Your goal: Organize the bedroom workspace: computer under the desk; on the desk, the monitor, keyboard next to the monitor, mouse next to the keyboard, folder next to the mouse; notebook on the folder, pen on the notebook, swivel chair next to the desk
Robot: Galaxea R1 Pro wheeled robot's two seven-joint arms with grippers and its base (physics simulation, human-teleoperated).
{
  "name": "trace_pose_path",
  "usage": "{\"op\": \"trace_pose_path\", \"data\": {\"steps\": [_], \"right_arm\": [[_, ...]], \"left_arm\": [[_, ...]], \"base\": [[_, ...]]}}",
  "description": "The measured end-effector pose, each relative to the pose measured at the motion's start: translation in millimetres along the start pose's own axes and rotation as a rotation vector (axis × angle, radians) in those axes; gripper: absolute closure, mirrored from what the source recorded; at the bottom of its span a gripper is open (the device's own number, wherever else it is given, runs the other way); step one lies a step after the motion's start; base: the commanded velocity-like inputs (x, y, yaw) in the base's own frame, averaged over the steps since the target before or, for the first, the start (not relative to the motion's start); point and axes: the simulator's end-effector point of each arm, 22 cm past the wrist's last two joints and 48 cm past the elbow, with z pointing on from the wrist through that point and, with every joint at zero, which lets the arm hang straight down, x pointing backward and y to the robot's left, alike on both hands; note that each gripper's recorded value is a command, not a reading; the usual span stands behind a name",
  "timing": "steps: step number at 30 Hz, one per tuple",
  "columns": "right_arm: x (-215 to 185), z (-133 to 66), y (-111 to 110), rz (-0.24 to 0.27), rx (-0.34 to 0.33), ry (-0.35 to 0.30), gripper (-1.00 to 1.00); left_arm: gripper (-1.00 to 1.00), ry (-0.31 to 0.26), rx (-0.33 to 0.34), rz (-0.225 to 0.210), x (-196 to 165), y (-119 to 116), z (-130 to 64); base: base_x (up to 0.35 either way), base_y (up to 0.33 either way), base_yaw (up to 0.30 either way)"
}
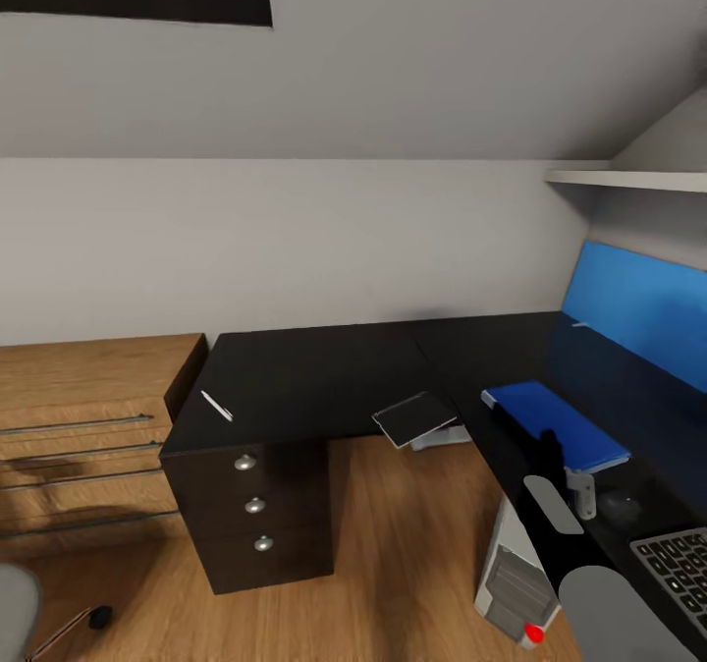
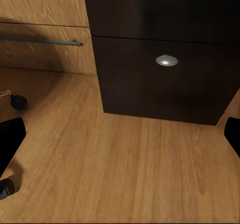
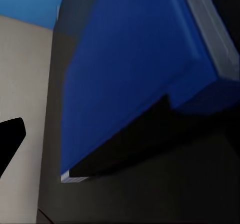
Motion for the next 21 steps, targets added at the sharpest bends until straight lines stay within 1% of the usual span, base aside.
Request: {"op": "trace_pose_path", "data": {"steps": [14, 21], "right_arm": [[3.5, -1.7, 2.4, -0.007, -0.009, 0.006, -1.0], [4.1, -1.8, 1.8, -0.008, -0.009, 0.007, -1.0]], "left_arm": [[-1.0, 0.0, 0.0, 0.0, -0.2, 0.0, -0.2], [-1.0, 0.0, 0.0, 0.0, -0.1, 0.0, -0.1]], "base": [[-0.019, 0.0, 0.0], [-0.09, 0.0, 0.0]]}}
